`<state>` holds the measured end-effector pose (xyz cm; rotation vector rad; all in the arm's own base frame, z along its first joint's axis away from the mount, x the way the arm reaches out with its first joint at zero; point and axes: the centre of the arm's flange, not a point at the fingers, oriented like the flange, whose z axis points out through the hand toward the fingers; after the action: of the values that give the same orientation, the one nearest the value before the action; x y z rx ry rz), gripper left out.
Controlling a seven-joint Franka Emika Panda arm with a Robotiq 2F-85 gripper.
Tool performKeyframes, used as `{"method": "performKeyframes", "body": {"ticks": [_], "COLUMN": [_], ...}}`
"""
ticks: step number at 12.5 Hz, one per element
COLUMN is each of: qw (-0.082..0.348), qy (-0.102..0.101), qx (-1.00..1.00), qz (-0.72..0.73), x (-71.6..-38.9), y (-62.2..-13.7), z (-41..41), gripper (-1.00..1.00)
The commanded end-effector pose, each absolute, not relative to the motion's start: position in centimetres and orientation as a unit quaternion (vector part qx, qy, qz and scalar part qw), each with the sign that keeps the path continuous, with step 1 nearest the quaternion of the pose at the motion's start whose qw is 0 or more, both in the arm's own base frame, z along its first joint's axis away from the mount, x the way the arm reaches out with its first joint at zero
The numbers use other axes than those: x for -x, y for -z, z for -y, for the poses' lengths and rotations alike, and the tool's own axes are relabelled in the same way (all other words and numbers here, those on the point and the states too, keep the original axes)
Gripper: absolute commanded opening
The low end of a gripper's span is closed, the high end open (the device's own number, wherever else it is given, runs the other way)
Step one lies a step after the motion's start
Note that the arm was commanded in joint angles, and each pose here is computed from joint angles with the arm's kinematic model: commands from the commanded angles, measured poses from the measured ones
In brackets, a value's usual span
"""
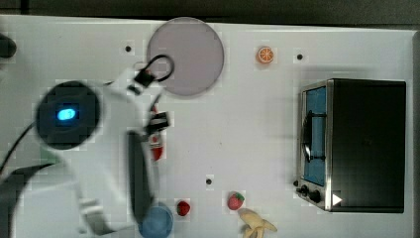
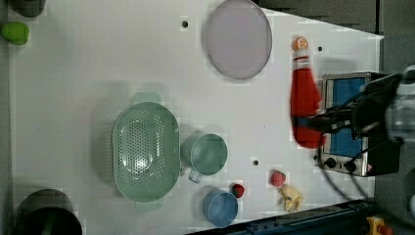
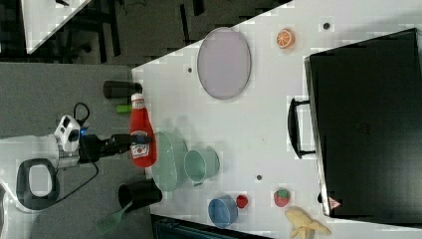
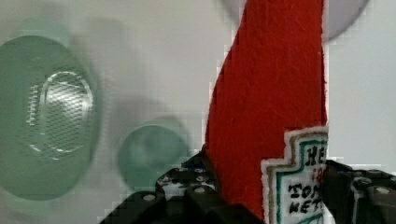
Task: Pick Ketchup from the table and place it in strainer.
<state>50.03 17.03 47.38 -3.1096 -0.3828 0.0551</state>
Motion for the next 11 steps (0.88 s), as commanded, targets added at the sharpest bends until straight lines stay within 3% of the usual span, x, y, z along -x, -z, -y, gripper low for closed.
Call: {"method": "performKeyframes", "body": {"ticks": [1, 8, 11], "qw": [0.001, 0.063, 0.079], "qy": [-0.053, -0.043, -0.027], "qx": [0.997, 0.996, 0.996], "qz": [0.048, -0.04, -0.028], "x": [-46.7, -41.5, -40.7], "y": [-44.5, -36.5, -31.8], "z": [-25.4, -38.3, -39.3], "gripper": [0.2, 0.2, 0.2]}}
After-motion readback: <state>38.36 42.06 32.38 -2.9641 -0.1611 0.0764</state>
